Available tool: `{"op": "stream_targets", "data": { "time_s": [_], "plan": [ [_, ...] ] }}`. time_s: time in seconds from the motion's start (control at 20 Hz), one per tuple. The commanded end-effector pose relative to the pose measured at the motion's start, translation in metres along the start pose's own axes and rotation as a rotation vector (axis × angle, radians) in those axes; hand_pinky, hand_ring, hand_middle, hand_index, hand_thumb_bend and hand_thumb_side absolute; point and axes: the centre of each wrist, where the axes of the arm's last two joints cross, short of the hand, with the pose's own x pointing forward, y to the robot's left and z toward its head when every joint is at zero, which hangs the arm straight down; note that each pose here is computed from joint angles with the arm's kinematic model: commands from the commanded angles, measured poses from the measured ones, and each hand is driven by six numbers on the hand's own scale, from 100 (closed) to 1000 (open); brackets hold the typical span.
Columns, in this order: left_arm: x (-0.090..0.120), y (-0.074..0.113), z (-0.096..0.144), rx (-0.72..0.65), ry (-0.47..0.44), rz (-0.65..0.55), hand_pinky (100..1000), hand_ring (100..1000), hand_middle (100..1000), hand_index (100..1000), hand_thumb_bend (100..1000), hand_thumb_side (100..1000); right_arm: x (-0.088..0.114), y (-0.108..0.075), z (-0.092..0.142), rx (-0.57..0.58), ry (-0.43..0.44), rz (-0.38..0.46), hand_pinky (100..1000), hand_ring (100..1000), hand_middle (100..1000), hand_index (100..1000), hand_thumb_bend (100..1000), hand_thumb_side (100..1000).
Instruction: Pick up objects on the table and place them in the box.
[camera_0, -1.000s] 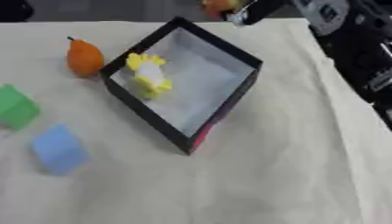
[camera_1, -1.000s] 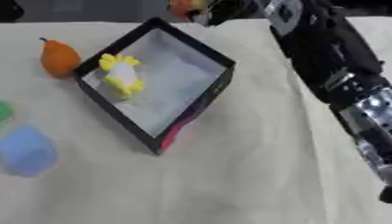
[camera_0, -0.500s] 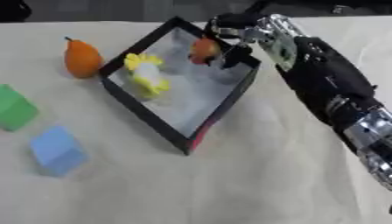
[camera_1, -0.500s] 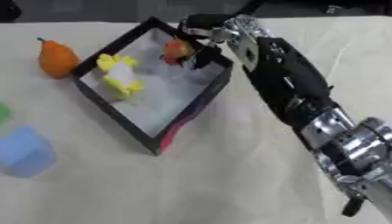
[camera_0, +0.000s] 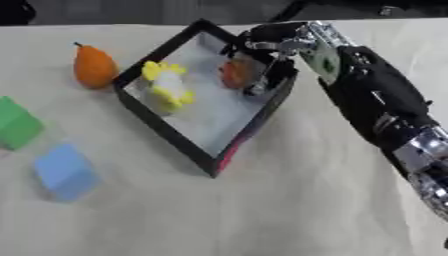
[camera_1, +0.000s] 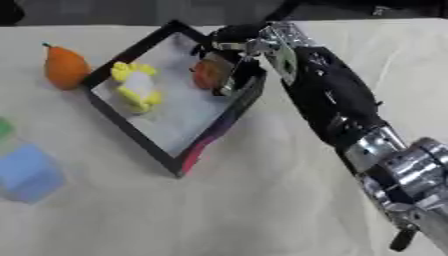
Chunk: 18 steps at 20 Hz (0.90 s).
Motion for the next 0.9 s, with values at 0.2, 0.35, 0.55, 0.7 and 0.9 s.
{"op": "stream_targets", "data": {
  "time_s": [0.2,0.35,0.55,0.7,0.9],
  "plan": [
    [0.009,0.001,-0.006,-0.033,-0.022,-0.013,806,1000,827,827,100,661,-0.007,-0.027,0.013,-0.116,0.040,-0.022,1000,884,829,967,220,625],
    [0.009,0.001,-0.006,-0.030,-0.025,-0.011,805,1000,828,827,100,662,-0.006,-0.034,0.015,-0.162,0.035,-0.064,1000,881,827,968,185,576],
    [0.009,0.001,-0.006,-0.017,-0.031,-0.007,805,1000,828,826,100,663,-0.010,-0.044,0.027,-0.212,0.050,-0.117,996,859,812,969,109,438],
    [0.010,0.003,-0.005,-0.011,-0.026,-0.013,804,1000,827,826,100,663,-0.018,-0.052,0.049,-0.286,0.053,-0.206,981,834,791,966,100,293],
    [0.010,0.004,-0.003,-0.010,-0.015,-0.023,804,1000,827,826,100,664,-0.019,-0.065,0.088,-0.387,-0.012,-0.370,971,813,762,950,100,121]
  ]
}}
